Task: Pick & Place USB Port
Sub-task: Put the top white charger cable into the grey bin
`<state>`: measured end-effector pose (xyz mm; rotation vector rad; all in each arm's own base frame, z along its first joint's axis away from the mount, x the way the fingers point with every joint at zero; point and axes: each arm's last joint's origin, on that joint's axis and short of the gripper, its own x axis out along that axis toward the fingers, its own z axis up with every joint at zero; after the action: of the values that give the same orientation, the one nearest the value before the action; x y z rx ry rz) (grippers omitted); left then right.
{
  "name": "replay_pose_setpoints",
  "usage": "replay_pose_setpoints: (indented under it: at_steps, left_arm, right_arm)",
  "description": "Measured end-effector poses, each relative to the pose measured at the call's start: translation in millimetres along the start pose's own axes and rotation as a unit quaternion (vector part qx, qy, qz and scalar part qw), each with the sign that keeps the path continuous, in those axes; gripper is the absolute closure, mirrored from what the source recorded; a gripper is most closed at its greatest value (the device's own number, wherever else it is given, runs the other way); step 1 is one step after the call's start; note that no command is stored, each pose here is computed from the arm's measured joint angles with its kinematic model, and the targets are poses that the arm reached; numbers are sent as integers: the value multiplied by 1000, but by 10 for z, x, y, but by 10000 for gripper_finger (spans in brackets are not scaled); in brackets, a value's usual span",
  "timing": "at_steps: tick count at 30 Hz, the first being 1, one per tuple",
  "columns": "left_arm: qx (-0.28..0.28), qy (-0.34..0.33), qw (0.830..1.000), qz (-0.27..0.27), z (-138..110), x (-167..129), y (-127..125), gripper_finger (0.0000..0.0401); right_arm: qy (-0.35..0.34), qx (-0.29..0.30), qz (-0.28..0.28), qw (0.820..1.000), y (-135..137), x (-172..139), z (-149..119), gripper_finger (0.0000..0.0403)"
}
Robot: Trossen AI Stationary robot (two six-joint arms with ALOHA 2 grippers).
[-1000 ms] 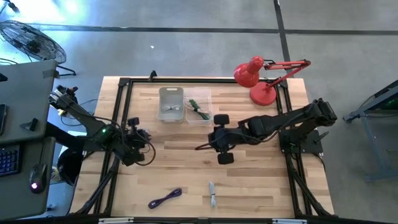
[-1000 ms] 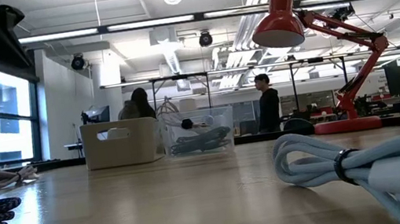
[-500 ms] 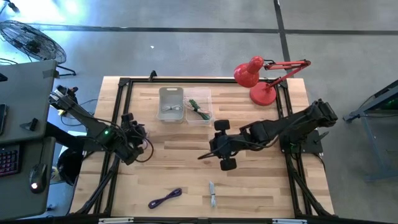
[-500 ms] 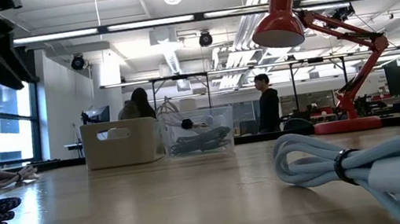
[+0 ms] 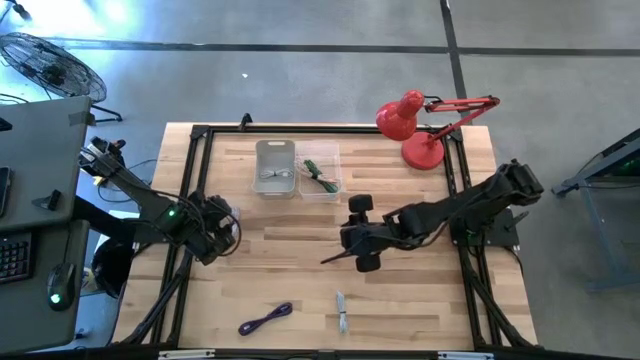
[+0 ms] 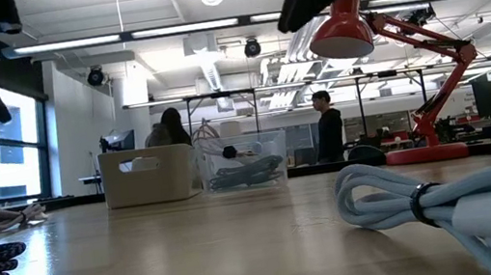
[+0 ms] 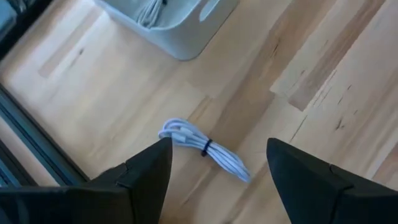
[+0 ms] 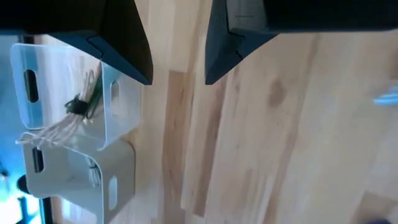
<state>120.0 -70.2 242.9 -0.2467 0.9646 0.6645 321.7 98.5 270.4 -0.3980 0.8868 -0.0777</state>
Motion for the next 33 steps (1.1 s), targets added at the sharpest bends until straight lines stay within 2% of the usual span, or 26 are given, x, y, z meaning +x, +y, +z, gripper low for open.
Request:
replay_pose_setpoints:
  at_steps: [3, 7, 12, 19, 27, 33]
  left_arm:
    - [-22, 8, 1000, 16, -43, 76, -7, 144]
    - [-55, 68, 995, 49, -139, 298, 8, 144]
    - [-86, 62, 992, 65, -10, 370, 14, 144]
    - [-123, 84, 988, 33, 131, 530, 11, 144]
    - [-146, 170, 974, 40, 99, 715, 149, 144]
    - [-149, 179, 972, 15, 99, 827, 165, 144]
  right_arm:
    - [-16, -10, 1, 1000, 40, 63, -70, 265]
    - [-22, -19, 15, 999, 105, 129, -164, 265]
    - [-18, -20, 19, 999, 128, 153, -214, 265]
    - [-18, -8, 52, 998, 149, 155, -218, 265]
    - [-22, -15, 66, 997, 200, 134, -216, 265]
    - [-24, -23, 71, 997, 250, 110, -214, 265]
